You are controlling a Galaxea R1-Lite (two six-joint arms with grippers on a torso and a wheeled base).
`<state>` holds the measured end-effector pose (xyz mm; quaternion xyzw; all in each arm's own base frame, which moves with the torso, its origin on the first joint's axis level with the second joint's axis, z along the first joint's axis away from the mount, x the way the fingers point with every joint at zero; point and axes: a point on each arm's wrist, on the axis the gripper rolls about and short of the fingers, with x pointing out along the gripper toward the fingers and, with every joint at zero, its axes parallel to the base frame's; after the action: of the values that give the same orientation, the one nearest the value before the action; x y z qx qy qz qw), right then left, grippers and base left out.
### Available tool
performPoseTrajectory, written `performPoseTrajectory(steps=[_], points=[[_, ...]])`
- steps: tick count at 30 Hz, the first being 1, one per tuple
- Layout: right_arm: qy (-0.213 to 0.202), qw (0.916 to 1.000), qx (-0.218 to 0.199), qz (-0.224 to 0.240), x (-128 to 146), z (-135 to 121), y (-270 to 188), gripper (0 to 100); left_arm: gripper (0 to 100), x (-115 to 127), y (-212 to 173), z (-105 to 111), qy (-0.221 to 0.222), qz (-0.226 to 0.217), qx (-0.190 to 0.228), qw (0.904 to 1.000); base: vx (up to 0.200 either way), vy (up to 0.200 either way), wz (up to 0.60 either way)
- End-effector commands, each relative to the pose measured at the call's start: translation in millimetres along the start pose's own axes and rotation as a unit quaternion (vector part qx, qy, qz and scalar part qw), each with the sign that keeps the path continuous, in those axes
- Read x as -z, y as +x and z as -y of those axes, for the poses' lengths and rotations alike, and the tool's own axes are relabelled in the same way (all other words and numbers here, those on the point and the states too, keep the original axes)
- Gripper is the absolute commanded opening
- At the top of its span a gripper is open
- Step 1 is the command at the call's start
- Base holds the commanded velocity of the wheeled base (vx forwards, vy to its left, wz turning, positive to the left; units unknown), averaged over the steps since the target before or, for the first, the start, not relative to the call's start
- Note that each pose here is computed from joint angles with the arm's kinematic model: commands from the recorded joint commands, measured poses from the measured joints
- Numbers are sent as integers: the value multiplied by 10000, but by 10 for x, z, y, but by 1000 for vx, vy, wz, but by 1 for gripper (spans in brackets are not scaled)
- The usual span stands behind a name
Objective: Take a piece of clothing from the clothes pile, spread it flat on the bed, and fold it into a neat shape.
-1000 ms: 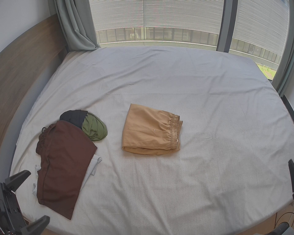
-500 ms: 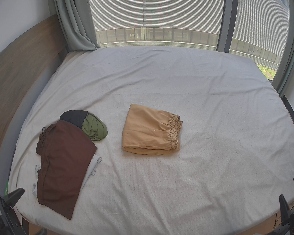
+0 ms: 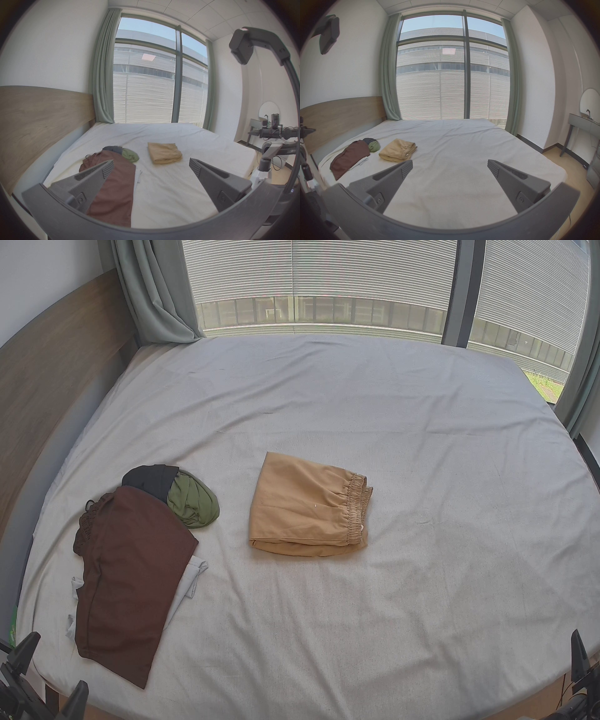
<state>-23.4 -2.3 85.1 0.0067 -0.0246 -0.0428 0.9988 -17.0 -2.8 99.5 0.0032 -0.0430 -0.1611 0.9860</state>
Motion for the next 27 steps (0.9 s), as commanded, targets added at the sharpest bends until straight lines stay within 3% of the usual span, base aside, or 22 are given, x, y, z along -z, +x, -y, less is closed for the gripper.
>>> performPoseTrajectory(steps=[1,2,7,9,12,24,26,27], points=[[-90,9992,-384,47,29,-17,-2,100,100,127,-14,9,9,-315,-520,9981,0,0,0],[-82,9986,-522,77,28,-23,-1,100,100,169,-58,36,-10,-196,-705,9973,0,0,0],[-5,9977,-668,87,28,-29,-1,100,100,156,-68,28,-12,-81,-858,9963,0,0,0],[1,9965,-829,93,26,-37,-2,100,100,157,-72,14,22,-75,-1178,9930,0,0,0],[133,9981,-593,87,26,-26,0,100,100,241,-84,-7,61,-492,-1659,9849,0,0,0],[71,9982,-584,76,29,-26,0,100,100,237,-84,-7,42,-465,-1645,9853,0,0,0],[97,9933,-1149,32,36,-51,-4,100,100,233,-86,-6,37,-449,-1661,9851,0,0,0],[105,9928,-1195,14,39,-53,-5,100,100,233,-86,-6,37,-449,-1661,9851,0,0,0]])
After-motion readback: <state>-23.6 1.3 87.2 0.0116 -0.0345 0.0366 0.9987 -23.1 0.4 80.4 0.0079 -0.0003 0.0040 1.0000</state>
